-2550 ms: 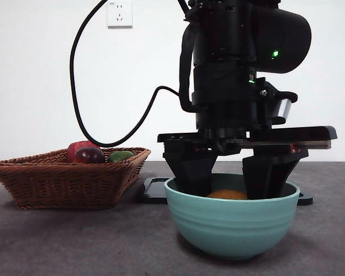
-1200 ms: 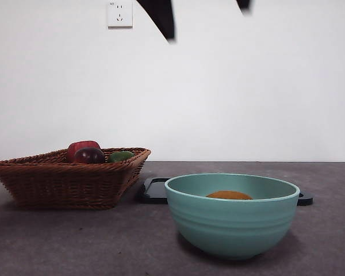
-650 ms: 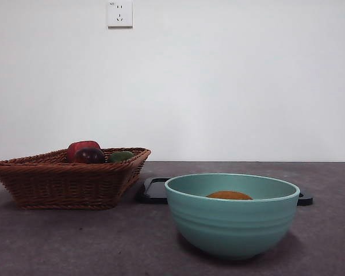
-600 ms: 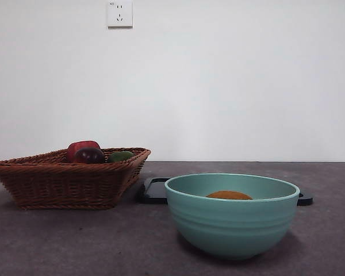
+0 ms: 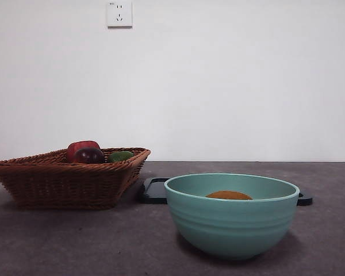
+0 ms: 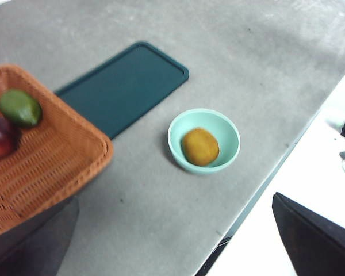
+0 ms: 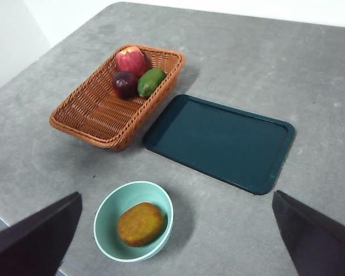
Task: Pick up the wifruite, put it on the bowl, pick up the plate, put it on desk
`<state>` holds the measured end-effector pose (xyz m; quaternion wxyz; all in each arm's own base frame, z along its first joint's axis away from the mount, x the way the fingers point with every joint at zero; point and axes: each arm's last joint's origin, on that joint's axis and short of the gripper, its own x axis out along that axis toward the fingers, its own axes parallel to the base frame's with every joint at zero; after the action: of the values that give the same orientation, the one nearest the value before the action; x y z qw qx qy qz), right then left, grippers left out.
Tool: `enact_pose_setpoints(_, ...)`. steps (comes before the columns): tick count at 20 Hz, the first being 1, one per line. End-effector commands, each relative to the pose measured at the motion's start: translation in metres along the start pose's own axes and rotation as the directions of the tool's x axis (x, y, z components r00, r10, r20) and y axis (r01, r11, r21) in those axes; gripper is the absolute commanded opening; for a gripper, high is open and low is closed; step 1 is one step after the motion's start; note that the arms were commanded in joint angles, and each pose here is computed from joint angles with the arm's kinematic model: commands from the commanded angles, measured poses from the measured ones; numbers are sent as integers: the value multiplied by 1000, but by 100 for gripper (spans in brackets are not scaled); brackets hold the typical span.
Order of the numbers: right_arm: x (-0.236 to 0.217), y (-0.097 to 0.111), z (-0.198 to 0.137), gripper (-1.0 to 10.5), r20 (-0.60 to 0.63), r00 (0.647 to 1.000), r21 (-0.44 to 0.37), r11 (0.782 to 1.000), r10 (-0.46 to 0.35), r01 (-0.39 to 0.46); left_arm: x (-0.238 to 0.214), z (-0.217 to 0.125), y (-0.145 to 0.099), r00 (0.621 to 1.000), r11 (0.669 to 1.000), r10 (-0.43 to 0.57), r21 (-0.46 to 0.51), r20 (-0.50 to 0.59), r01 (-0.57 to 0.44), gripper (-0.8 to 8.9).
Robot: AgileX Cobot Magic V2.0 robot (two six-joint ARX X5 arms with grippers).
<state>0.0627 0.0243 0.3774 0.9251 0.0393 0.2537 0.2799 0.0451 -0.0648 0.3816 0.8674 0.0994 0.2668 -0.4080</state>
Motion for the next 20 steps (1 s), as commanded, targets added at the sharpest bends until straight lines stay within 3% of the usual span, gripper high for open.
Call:
enact_pose_setpoints(1, -3, 2, 4, 645, 12, 1000, 3, 1000, 4, -4, -2, -11, 1, 999, 1000, -8, -14, 41, 8, 563)
enact_pose_setpoints(7, 0, 0, -3, 645, -75, 997, 65, 998, -8, 13, -14, -19, 3, 991, 1000, -17, 16, 133, 15, 563)
enact_pose_setpoints(12, 25, -9, 0, 644, -224, 974, 129, 991, 13, 16, -14, -16, 3, 987, 999, -20, 30, 159, 15, 563)
enact_pose_setpoints(17, 73, -17, 8, 644, -395, 914, 178, 984, 87, -17, -14, -15, 2, 985, 999, -21, 29, 173, 16, 563)
enact_pose_setpoints(20, 108, -20, 8, 643, -510, 857, 195, 980, 78, 27, -14, -15, 2, 985, 999, -21, 30, 173, 16, 563)
